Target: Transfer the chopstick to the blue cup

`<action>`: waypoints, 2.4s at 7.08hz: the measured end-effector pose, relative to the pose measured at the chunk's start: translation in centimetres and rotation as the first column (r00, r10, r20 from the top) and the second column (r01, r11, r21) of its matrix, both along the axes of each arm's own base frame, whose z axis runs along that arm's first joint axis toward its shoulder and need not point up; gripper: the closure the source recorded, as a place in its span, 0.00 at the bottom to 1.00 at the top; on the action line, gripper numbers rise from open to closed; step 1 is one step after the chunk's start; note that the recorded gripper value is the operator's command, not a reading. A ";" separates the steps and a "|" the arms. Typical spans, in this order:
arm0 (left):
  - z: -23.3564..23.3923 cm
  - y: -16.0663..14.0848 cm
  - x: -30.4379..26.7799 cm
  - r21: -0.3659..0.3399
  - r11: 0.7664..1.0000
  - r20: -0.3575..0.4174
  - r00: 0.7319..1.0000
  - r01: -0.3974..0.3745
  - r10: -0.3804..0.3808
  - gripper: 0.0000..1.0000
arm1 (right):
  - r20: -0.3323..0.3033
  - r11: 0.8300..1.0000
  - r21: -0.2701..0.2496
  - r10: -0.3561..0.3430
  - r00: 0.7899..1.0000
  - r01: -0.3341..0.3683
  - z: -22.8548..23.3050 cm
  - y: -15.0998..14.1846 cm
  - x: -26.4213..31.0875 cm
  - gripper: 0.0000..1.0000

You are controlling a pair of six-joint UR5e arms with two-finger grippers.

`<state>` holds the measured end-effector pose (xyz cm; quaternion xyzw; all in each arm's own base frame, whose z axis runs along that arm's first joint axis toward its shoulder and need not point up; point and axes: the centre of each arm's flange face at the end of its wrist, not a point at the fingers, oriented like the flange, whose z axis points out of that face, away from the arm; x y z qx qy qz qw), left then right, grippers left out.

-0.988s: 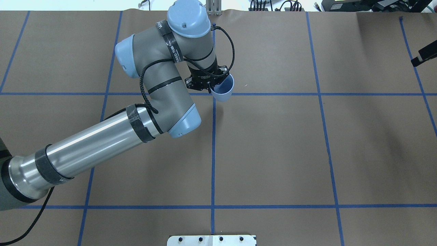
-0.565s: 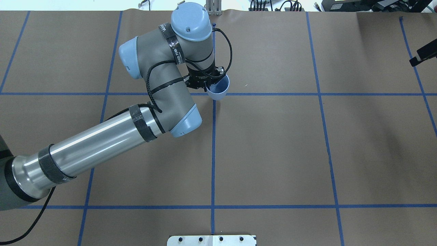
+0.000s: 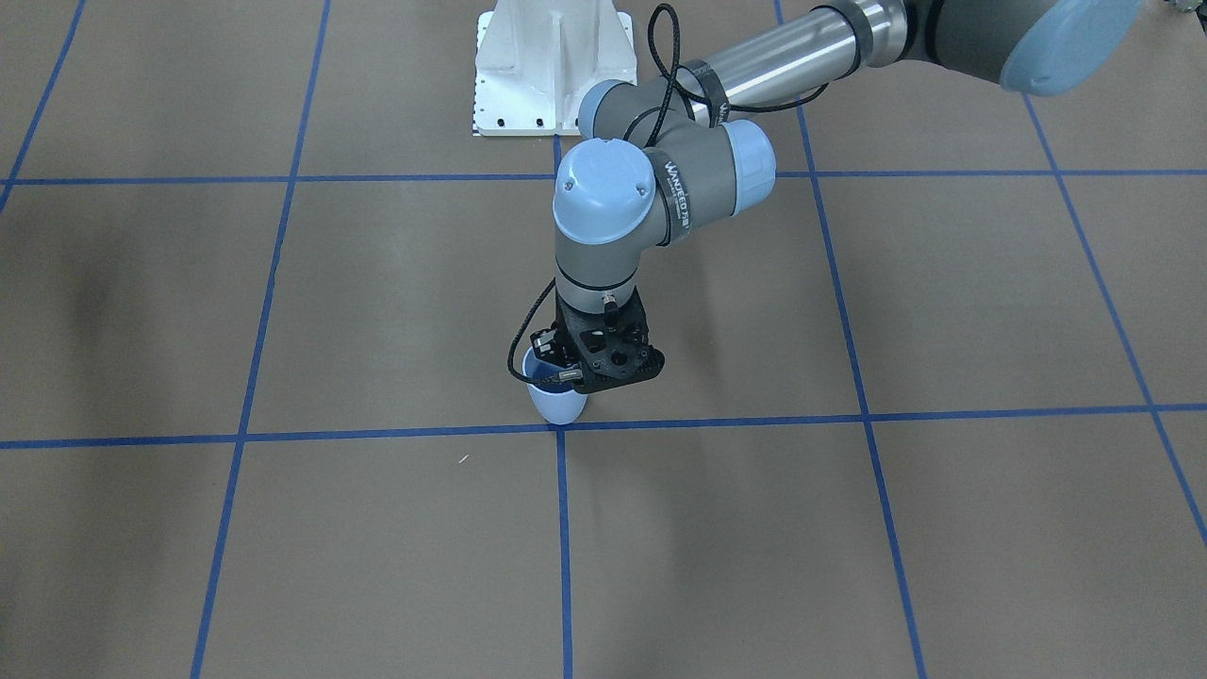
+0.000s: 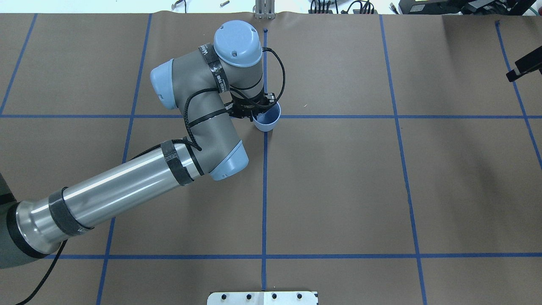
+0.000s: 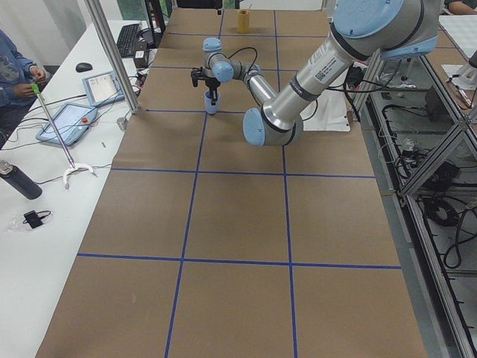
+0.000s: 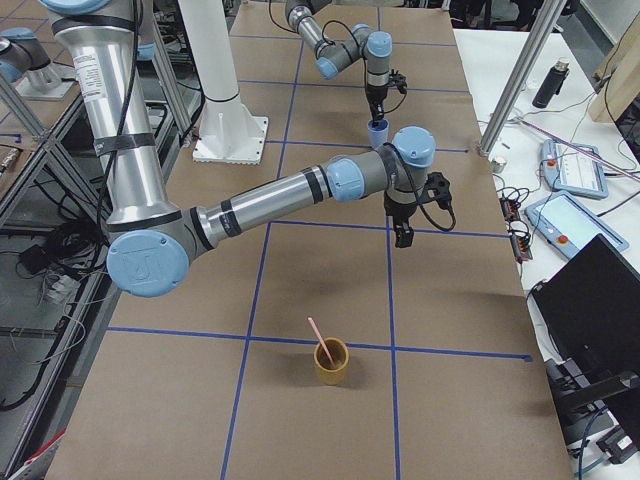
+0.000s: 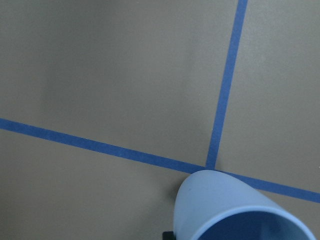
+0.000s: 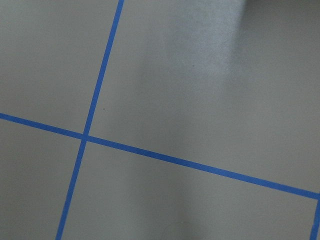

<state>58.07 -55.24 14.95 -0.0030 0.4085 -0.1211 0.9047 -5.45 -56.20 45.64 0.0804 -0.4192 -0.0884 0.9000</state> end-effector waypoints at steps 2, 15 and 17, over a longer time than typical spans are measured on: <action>-1.6 0.5 -0.9 0.024 1.000 -0.021 1.000 0.002 -0.001 0.02 | 0.000 1.000 0.003 0.001 1.000 -0.001 -0.2 -0.4 -0.1 0.00; 7.5 6.2 -19.2 0.179 0.979 0.022 0.995 -0.102 0.100 0.02 | -0.141 0.916 -0.268 0.271 0.952 -0.300 17.8 18.0 13.4 0.01; 7.8 6.0 -18.9 0.174 0.979 0.027 0.994 -0.105 0.102 0.02 | -0.159 0.836 -0.359 0.383 0.910 -0.415 17.5 17.8 12.6 0.01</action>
